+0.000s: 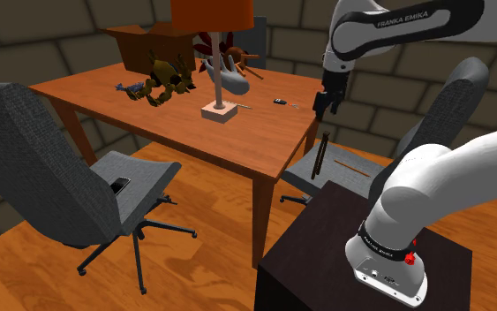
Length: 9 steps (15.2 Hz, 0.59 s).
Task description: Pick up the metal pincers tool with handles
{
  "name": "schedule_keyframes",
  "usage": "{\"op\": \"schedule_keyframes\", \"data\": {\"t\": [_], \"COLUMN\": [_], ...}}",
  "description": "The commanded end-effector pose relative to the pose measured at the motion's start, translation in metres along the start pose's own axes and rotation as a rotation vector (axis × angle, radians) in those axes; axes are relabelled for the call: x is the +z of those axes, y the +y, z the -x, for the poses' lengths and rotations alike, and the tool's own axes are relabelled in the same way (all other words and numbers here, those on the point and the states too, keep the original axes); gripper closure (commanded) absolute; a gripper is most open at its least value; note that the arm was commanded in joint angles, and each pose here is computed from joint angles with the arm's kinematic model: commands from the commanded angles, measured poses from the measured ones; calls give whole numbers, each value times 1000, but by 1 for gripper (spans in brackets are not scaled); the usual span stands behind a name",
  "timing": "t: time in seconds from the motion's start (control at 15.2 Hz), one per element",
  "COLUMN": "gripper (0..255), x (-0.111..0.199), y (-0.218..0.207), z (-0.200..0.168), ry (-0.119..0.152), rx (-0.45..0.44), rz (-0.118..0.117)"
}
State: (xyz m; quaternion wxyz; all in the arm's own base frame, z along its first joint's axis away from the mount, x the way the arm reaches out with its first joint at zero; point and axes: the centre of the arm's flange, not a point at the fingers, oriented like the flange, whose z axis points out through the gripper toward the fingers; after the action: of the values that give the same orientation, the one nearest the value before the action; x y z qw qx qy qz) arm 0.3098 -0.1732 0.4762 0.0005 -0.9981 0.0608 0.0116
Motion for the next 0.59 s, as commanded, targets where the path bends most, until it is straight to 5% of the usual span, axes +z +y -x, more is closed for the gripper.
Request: {"op": "schedule_keyframes", "data": {"t": [0.0, 0.53], "gripper": [0, 0], "x": [18, 93], "y": [20, 92], "z": [-3, -29], "ry": [5, 17], "rx": [-15, -67], "rz": [-4, -22]}}
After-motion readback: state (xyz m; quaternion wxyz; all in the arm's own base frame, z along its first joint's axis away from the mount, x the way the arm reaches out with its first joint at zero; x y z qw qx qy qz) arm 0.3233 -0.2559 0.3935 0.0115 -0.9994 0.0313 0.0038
